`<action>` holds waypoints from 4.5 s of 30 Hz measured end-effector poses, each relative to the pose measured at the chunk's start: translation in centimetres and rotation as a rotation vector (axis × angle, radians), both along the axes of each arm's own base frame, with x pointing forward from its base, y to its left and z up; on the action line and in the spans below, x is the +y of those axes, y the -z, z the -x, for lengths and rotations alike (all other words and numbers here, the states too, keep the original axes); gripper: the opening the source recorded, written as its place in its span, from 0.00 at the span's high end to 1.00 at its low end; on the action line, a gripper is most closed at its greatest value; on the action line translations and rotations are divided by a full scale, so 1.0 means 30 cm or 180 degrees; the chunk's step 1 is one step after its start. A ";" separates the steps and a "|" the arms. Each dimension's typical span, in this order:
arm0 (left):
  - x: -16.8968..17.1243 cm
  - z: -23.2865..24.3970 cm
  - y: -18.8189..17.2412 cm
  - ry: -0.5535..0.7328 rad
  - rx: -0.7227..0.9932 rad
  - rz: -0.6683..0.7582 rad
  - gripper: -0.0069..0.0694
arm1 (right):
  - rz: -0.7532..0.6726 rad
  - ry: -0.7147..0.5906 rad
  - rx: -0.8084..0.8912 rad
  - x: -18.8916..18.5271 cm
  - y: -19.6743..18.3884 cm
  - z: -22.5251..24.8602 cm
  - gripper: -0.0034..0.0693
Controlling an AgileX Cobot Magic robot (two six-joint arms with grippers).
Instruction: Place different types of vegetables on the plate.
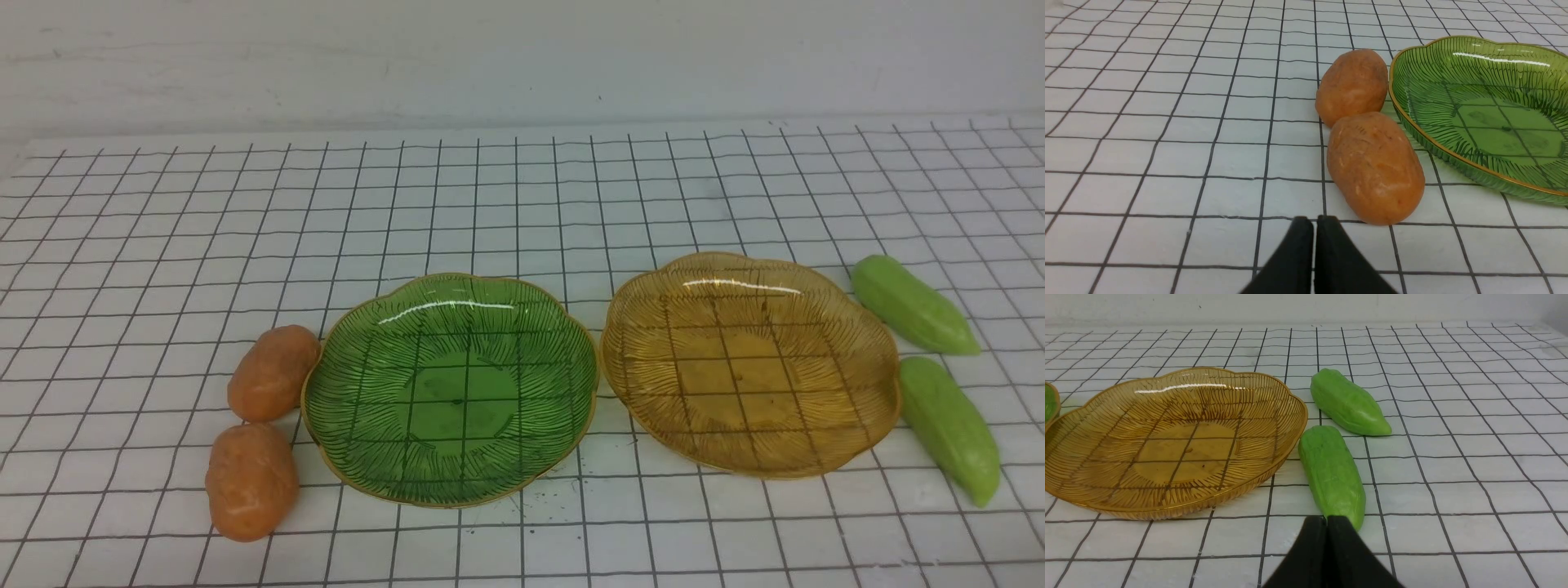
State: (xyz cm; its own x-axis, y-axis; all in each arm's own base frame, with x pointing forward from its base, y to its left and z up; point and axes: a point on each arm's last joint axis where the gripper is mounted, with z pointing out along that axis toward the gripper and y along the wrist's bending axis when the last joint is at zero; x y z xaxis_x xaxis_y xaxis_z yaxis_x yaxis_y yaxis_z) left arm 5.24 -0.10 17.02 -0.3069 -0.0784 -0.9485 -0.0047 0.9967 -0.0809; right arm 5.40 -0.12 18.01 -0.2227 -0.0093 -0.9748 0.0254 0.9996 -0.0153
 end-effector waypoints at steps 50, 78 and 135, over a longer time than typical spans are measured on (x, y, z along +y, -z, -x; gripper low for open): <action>-0.096 0.026 -0.259 0.0460 -0.0193 0.2611 0.92 | -0.2652 -0.0259 -0.0829 0.043 -0.200 0.021 0.97; -0.099 -0.306 -0.277 0.0511 0.2807 0.0848 0.92 | -0.0338 0.0321 0.2841 -0.023 -0.179 -0.545 0.65; -0.095 -0.330 -0.286 0.0457 0.2550 0.0852 0.91 | -0.0232 -0.0966 0.3139 0.231 -0.081 -1.024 0.45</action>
